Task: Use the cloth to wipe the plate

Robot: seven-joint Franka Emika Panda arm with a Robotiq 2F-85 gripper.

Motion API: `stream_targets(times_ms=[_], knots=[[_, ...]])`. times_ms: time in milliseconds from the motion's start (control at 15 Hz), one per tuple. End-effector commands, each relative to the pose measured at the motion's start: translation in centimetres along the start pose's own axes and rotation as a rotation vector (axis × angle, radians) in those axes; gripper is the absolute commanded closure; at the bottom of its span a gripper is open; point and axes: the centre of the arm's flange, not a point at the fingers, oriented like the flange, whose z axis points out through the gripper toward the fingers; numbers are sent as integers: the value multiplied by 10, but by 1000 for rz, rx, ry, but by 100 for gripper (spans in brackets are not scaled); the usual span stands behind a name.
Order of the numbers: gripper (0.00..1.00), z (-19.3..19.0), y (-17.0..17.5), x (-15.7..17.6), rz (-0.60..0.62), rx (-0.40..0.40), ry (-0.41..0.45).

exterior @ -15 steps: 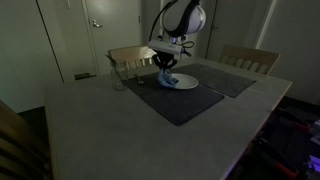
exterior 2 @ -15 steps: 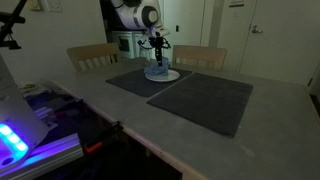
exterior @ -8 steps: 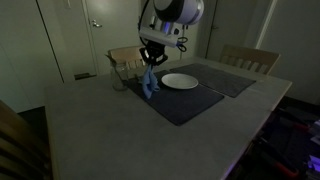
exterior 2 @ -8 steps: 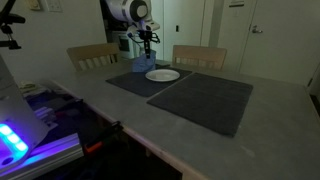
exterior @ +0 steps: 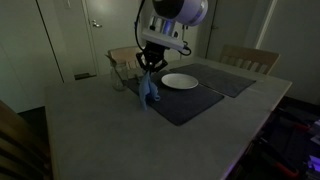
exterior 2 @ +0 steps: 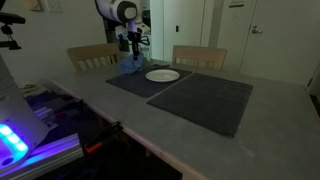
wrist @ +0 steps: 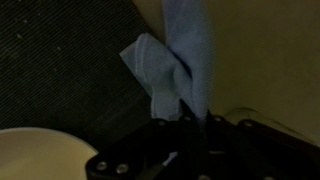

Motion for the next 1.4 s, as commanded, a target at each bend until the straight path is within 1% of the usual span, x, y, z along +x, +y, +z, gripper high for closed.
stream_targets(times_ms=[0, 200, 467, 600, 733, 867, 1067, 1200, 1267, 1333], knots=[[98, 26, 20, -6, -25, -27, -3], [98, 43, 22, -13, -37, -21, -43], [98, 64, 24, -21, -51, -9, -63], [65, 68, 25, -21, -52, 5, -61], [53, 64, 24, -17, -52, 13, -35], [38, 52, 21, -11, -48, 19, 2], [17, 27, 17, -1, -42, 56, 55], [3, 12, 15, 0, -39, 77, 83], [1, 5, 13, 1, -41, 89, 90], [0, -3, 11, 2, -41, 109, 72]])
